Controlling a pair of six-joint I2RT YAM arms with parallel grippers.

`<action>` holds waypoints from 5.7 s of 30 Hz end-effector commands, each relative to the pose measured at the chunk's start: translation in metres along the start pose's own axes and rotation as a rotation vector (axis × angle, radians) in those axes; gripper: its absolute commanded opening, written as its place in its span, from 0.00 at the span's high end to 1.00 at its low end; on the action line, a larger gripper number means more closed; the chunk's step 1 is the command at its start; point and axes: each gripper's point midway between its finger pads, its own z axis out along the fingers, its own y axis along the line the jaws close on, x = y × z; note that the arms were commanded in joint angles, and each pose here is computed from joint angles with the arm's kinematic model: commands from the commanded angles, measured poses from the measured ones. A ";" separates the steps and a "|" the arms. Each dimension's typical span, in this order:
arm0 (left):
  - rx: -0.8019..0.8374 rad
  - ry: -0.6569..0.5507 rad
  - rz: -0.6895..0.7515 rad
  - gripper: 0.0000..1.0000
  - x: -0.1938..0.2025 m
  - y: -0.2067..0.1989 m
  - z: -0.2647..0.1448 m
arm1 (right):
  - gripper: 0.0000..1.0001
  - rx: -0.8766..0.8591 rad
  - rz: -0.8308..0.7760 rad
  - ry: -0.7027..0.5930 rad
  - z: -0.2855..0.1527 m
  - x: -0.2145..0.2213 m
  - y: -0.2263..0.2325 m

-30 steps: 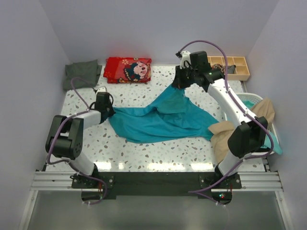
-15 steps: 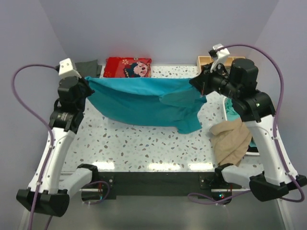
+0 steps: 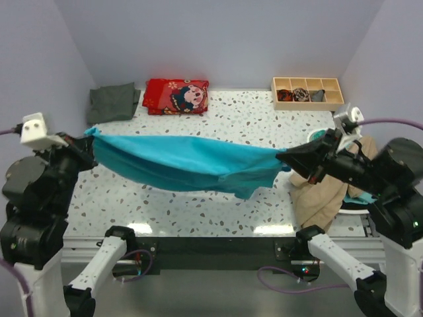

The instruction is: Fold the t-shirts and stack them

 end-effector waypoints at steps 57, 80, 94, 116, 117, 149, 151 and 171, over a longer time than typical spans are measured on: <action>-0.492 0.541 0.272 1.00 0.305 0.121 0.348 | 1.00 0.667 0.416 0.582 0.213 0.269 -0.419; -0.303 0.499 0.040 0.89 0.293 0.080 0.271 | 1.00 0.573 0.465 0.571 0.180 0.229 -0.351; -0.396 0.553 0.017 0.43 0.302 0.095 0.235 | 0.73 0.729 0.432 0.629 0.148 0.231 -0.356; -0.087 0.462 -0.094 0.37 0.303 0.037 0.244 | 0.65 0.520 0.573 0.648 0.187 0.289 -0.333; -0.097 0.456 -0.090 0.37 0.302 0.038 0.248 | 0.65 0.512 0.573 0.651 0.191 0.288 -0.333; -0.301 0.561 -0.180 1.00 0.355 0.068 0.258 | 0.66 0.515 0.629 0.787 0.198 0.342 -0.334; -0.298 0.571 -0.182 0.99 0.359 0.069 0.246 | 0.66 0.536 0.641 0.817 0.191 0.354 -0.333; -0.251 0.554 -0.273 0.45 0.334 0.058 0.179 | 0.70 0.610 0.626 0.870 0.174 0.364 -0.337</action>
